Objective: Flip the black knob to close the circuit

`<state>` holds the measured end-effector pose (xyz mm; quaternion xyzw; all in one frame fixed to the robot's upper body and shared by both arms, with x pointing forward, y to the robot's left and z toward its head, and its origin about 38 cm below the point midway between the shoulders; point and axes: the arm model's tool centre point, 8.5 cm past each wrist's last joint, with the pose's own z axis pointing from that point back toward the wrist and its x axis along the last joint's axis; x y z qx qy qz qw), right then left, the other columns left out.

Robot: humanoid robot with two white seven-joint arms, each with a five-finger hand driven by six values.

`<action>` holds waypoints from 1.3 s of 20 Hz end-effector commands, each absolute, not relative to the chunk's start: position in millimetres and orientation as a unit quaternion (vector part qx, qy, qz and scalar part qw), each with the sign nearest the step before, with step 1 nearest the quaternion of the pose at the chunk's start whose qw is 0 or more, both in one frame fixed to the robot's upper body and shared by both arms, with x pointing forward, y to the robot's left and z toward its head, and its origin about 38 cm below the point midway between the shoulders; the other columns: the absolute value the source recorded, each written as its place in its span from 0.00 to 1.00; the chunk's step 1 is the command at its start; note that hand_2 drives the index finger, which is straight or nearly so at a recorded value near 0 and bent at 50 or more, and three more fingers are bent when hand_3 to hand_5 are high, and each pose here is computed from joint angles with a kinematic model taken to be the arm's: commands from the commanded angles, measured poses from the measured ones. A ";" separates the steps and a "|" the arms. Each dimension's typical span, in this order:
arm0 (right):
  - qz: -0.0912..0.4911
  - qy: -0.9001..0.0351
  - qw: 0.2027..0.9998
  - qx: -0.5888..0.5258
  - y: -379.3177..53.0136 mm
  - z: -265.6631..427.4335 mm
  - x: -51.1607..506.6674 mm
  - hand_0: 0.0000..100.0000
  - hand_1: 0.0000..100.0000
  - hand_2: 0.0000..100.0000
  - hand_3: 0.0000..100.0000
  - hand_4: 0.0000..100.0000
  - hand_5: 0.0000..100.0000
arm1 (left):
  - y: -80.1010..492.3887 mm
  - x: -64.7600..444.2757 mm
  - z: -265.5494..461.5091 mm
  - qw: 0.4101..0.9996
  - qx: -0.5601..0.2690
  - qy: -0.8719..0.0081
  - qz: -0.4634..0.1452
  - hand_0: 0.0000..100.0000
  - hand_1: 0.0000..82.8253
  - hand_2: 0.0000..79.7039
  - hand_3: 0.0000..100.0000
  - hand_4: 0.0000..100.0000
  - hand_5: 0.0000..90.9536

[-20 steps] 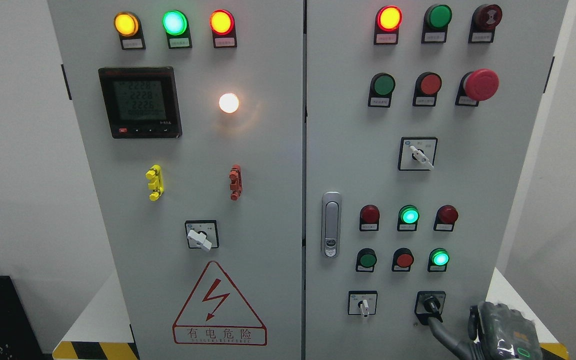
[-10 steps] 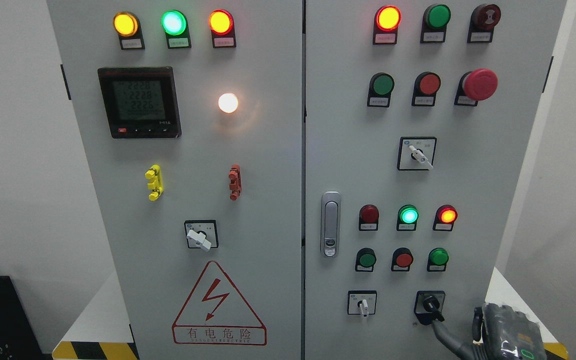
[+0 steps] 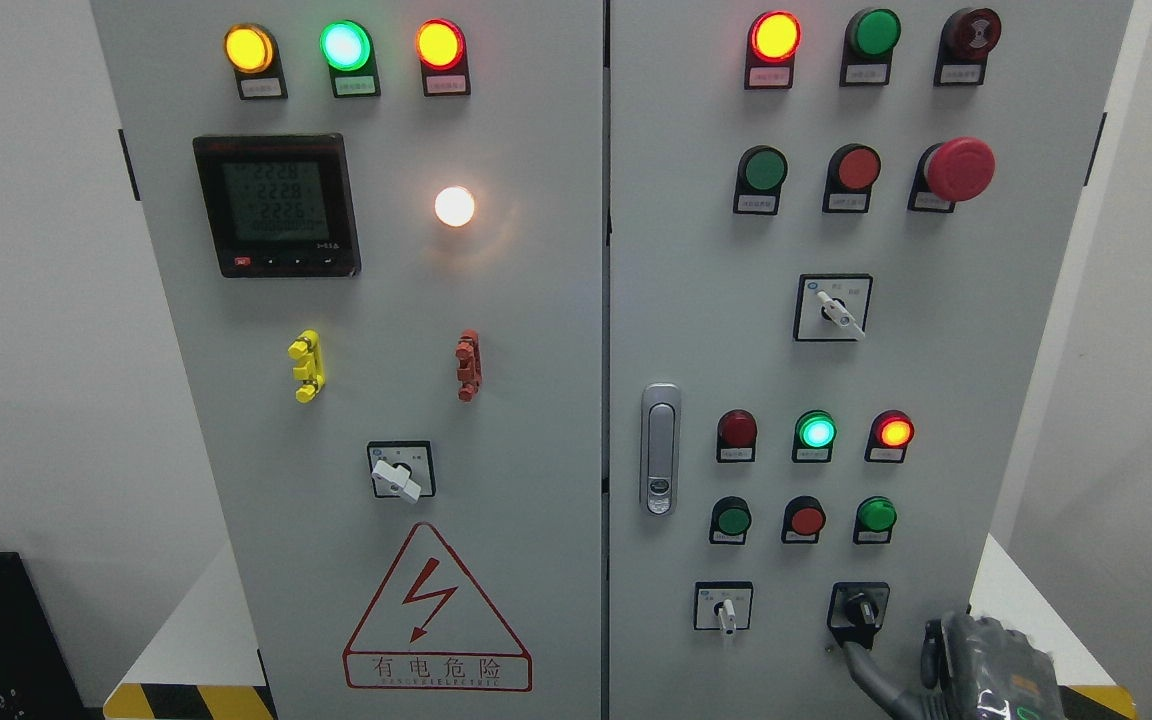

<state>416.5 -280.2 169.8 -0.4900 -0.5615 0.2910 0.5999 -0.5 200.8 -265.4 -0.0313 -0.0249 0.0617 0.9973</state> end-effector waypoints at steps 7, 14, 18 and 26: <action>0.157 -0.728 0.629 -0.224 -275.0 158.3 343.9 0.00 0.12 0.49 0.77 0.58 0.44 | 200.8 0.0 -265.4 0.997 -0.032 -0.025 0.062 0.12 0.67 0.00 0.00 0.00 0.00; 0.028 -0.779 0.626 0.025 -307.8 141.4 267.8 0.00 0.02 0.00 0.05 0.00 0.00 | 200.7 -0.5 -265.4 0.997 -0.032 -0.025 0.062 0.12 0.67 0.00 0.00 0.00 0.00; -0.009 -0.771 0.634 0.064 -309.9 124.7 243.5 0.00 0.00 0.00 0.00 0.00 0.00 | 200.8 -0.5 -265.4 0.997 -0.031 -0.024 0.062 0.12 0.67 0.00 0.00 0.00 0.00; 0.015 -0.769 0.630 0.106 -293.9 109.8 215.4 0.00 0.00 0.00 0.00 0.00 0.00 | 200.8 -1.0 -265.4 0.997 -0.031 -0.024 0.062 0.12 0.67 0.00 0.00 0.00 0.00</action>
